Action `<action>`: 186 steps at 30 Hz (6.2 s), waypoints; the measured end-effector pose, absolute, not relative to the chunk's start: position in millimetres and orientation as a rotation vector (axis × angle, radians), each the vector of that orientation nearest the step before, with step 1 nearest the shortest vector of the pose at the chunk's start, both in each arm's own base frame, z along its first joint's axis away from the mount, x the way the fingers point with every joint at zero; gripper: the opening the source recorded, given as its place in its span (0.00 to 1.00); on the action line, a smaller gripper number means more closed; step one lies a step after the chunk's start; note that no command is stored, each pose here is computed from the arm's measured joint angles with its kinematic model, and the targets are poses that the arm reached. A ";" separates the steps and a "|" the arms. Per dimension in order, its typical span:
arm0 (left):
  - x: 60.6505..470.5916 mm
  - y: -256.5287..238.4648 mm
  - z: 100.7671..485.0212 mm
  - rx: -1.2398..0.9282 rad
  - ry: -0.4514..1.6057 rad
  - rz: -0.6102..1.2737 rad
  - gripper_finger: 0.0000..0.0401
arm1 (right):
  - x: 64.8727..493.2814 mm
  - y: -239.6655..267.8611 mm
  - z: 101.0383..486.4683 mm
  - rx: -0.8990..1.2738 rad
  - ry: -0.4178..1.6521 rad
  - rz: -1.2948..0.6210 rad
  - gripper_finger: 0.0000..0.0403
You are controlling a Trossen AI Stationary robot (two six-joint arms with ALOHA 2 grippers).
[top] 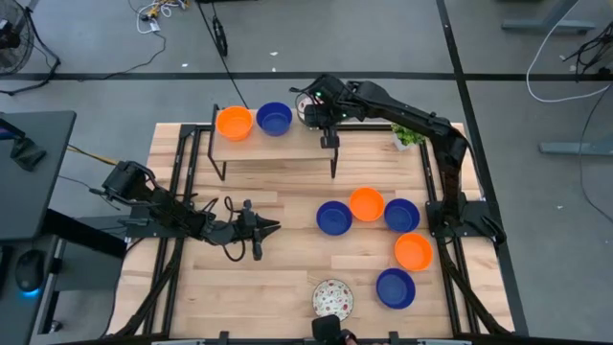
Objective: Pick & Place Mini bowls
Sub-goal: Stack the top white bowl on top of the other white bowl on the shelf, then stack the blue bowl on top of the other blue bowl on the shelf
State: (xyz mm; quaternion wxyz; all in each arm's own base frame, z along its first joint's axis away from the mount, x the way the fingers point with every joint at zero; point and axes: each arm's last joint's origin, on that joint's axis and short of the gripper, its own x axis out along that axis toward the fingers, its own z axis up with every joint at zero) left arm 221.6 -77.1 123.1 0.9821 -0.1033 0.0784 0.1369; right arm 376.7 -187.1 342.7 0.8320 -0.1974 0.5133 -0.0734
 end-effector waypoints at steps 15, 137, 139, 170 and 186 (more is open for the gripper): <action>226.0 -80.1 128.2 -0.192 0.140 0.224 0.14 | 358.6 -142.1 380.0 -0.340 1.032 -0.170 0.01; 277.3 164.1 314.8 0.222 0.694 0.525 0.01 | 192.3 73.9 184.1 0.041 0.359 -0.018 0.02; 279.5 165.2 315.8 0.221 0.709 0.525 0.02 | 192.3 73.9 184.1 0.041 0.359 -0.018 0.02; 265.1 175.2 314.9 0.111 0.816 0.491 0.05 | 192.3 73.7 184.1 0.041 0.360 -0.018 0.02; 265.5 175.0 314.7 0.107 0.809 0.477 0.25 | 192.3 73.7 184.1 0.041 0.360 -0.018 0.02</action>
